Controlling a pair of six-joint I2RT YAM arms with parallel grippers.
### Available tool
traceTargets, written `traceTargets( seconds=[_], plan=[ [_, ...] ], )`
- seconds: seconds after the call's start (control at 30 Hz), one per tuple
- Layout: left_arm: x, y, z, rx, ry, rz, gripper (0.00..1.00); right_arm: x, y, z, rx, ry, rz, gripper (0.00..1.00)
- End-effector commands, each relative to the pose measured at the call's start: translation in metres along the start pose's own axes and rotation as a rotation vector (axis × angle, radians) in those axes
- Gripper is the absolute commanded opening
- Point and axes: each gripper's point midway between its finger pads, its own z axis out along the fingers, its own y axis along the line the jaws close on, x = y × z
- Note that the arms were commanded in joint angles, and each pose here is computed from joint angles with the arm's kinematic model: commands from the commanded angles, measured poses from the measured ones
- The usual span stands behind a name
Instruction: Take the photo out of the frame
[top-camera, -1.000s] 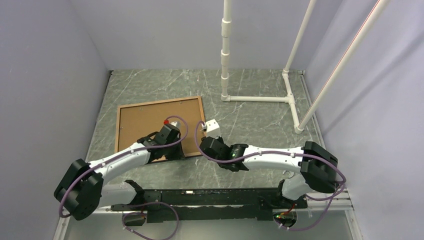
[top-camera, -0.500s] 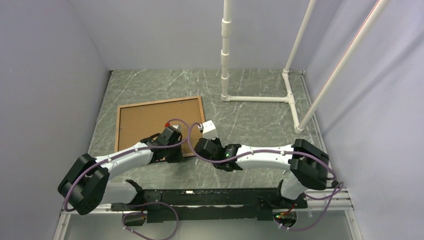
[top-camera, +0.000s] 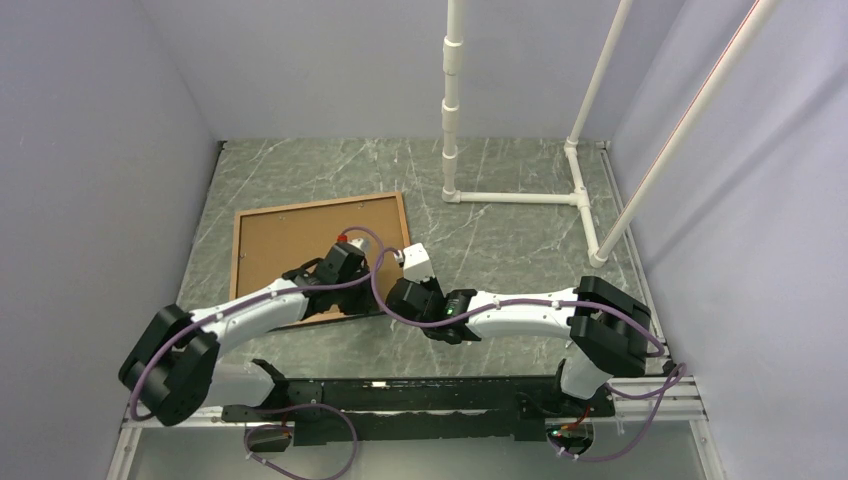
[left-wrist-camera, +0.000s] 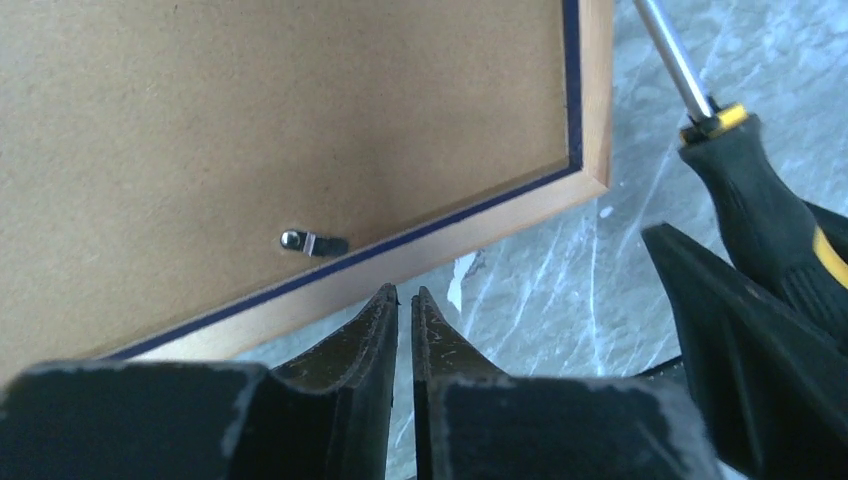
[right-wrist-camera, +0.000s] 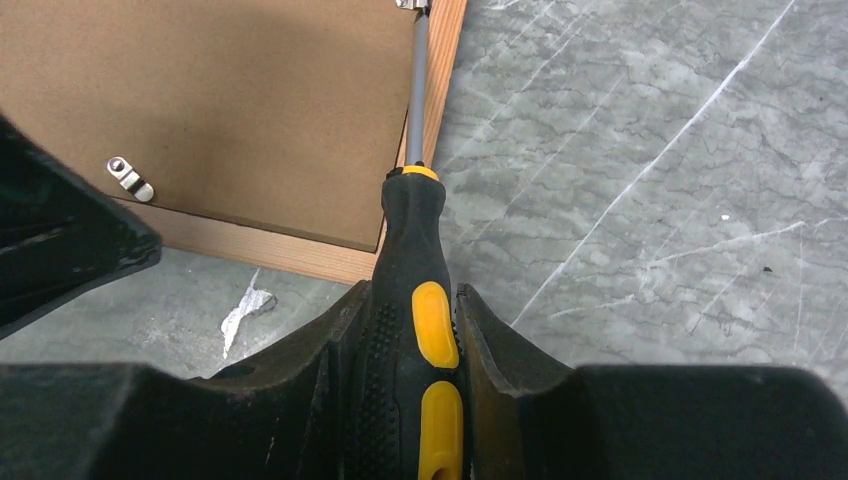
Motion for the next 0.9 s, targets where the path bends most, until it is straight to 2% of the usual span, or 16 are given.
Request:
traceTargets(
  seconds=[0.0,0.33,0.63,0.87],
  plan=[
    [-0.009,-0.002,0.013,-0.01,-0.001,-0.004,0.14,-0.014,0.001,0.001,0.023,-0.051,0.042,0.0],
    [0.017,0.033,0.031,-0.132,0.054,-0.038,0.11,-0.01,0.004,0.011,0.001,-0.087,0.011,0.0],
    [0.029,0.039,0.033,-0.135,0.085,-0.042,0.08,-0.011,0.003,0.02,0.054,-0.085,-0.008,0.0],
    [0.025,0.038,0.03,-0.136,0.075,-0.028,0.07,-0.002,-0.004,0.007,0.03,-0.044,0.045,0.0]
  ],
)
